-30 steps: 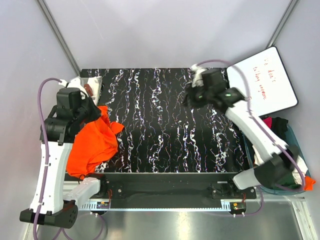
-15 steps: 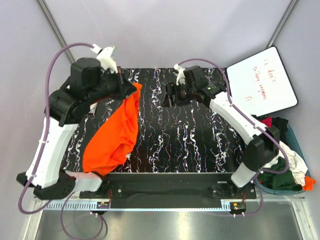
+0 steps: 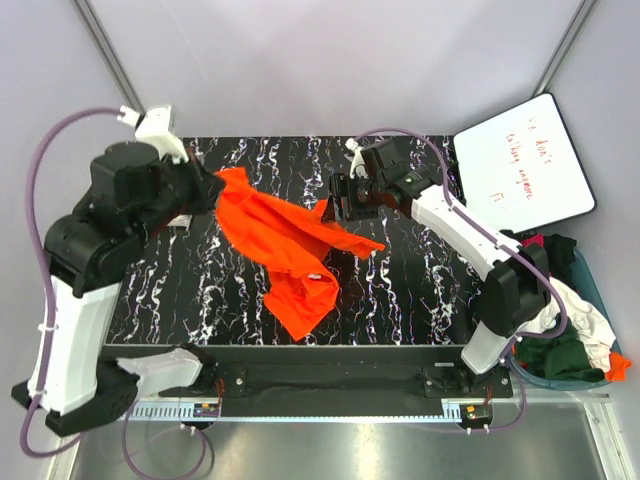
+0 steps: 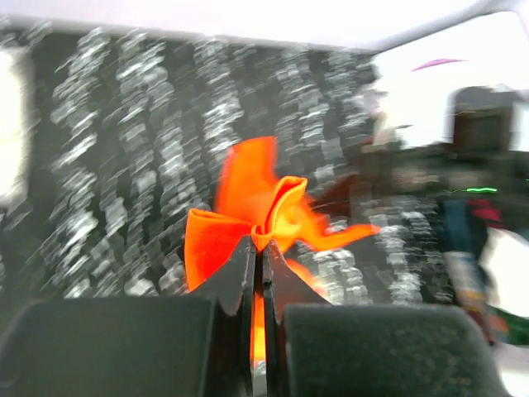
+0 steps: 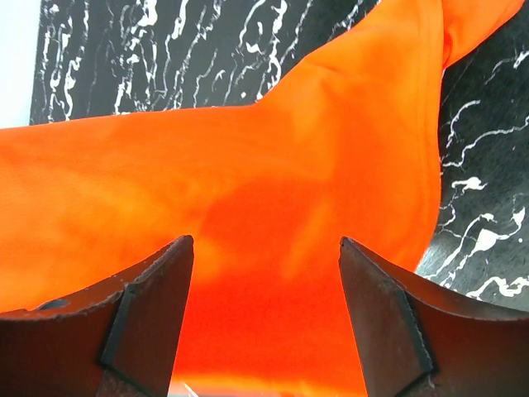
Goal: Fold and stack the t-shirts
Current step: Flatten the tshirt out
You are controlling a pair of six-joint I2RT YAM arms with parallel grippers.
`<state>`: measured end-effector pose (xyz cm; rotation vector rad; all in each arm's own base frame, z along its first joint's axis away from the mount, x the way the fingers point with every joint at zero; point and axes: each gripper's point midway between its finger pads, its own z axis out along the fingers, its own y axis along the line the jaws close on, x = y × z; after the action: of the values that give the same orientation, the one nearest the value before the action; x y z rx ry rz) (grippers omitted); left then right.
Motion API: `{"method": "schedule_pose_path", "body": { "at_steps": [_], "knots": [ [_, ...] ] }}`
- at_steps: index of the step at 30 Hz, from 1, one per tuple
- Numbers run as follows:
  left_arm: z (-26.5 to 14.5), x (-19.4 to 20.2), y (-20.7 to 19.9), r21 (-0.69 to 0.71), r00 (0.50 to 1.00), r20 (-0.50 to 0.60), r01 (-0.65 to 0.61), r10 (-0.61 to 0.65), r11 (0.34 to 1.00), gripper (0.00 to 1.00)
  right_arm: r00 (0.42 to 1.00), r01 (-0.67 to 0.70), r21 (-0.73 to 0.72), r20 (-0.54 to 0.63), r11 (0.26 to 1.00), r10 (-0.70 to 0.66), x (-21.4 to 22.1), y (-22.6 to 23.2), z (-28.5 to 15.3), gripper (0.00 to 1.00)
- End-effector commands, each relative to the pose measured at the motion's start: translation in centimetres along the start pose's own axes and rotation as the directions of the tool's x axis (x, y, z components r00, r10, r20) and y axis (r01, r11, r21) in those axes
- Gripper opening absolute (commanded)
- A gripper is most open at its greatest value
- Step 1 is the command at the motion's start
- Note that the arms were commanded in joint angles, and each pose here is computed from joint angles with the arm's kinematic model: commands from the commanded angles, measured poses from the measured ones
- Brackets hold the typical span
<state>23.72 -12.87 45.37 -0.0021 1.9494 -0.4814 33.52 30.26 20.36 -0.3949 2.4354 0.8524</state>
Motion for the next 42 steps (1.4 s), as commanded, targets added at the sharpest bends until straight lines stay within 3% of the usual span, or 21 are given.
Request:
{"method": "schedule_pose_path", "body": {
  "at_steps": [1, 4, 8, 14, 17, 21, 26, 30, 31, 36, 42],
  "knots": [
    [2.0, 5.5, 5.8, -0.232, 0.993, -0.121, -0.012, -0.017, 0.973, 0.00, 1.000, -0.007, -0.004, 0.000, 1.000, 0.007, 0.6, -0.1, 0.4, 0.80],
    [3.3, 9.3, 6.8, -0.246, 0.978, -0.203, -0.010, -0.042, 0.969, 0.00, 1.000, -0.001, 0.032, -0.018, 1.000, 0.002, 1.6, -1.2, 0.8, 0.85],
    [4.3, 13.4, 7.7, -0.266, 0.958, -0.276, 0.004, -0.080, 0.964, 0.00, 0.998, -0.024, 0.052, -0.053, 0.998, 0.027, 3.0, -2.1, 1.4, 1.00],
    [4.8, 16.6, 8.6, -0.279, 0.941, -0.323, 0.008, -0.102, 0.960, 0.00, 0.972, -0.167, 0.132, -0.144, 0.977, 0.185, 7.0, -5.4, 1.9, 1.00],
    [4.9, 17.2, 8.7, -0.281, 0.936, -0.336, 0.009, -0.107, 0.960, 0.00, 0.920, -0.317, 0.174, -0.182, 0.932, 0.347, 9.2, -7.8, 1.5, 0.98],
    [4.9, 17.3, 8.9, -0.285, 0.935, -0.339, 0.002, -0.102, 0.958, 0.00, 0.807, -0.518, 0.190, -0.214, 0.834, 0.550, 11.8, -9.8, 0.6, 0.96],
    [5.3, 17.7, 8.8, -0.282, 0.928, -0.358, -0.004, -0.101, 0.959, 0.00, 0.718, -0.636, 0.123, -0.265, 0.762, 0.643, 12.6, -8.8, 0.4, 0.95],
    [5.5, 18.1, 8.8, -0.278, 0.924, -0.369, -0.007, -0.100, 0.961, 0.00, 0.583, -0.770, 0.075, -0.321, 0.634, 0.746, 13.5, -7.0, 0.8, 0.93],
    [5.5, 18.1, 8.9, -0.278, 0.924, -0.371, -0.009, -0.098, 0.961, 0.00, 0.579, -0.780, 0.052, -0.319, 0.624, 0.750, 13.4, -6.8, 0.8, 0.92],
    [5.6, 18.4, 8.8, -0.275, 0.919, -0.382, -0.013, -0.096, 0.961, 0.00, 0.461, -0.837, 0.111, -0.383, 0.536, 0.800, 16.6, -6.6, 0.6, 0.90],
    [5.9, 18.8, 8.8, -0.270, 0.914, -0.394, -0.015, -0.097, 0.963, 0.00, 0.417, -0.861, 0.117, -0.396, 0.495, 0.818, 17.9, -6.4, 0.5, 0.89]
  ]
}}
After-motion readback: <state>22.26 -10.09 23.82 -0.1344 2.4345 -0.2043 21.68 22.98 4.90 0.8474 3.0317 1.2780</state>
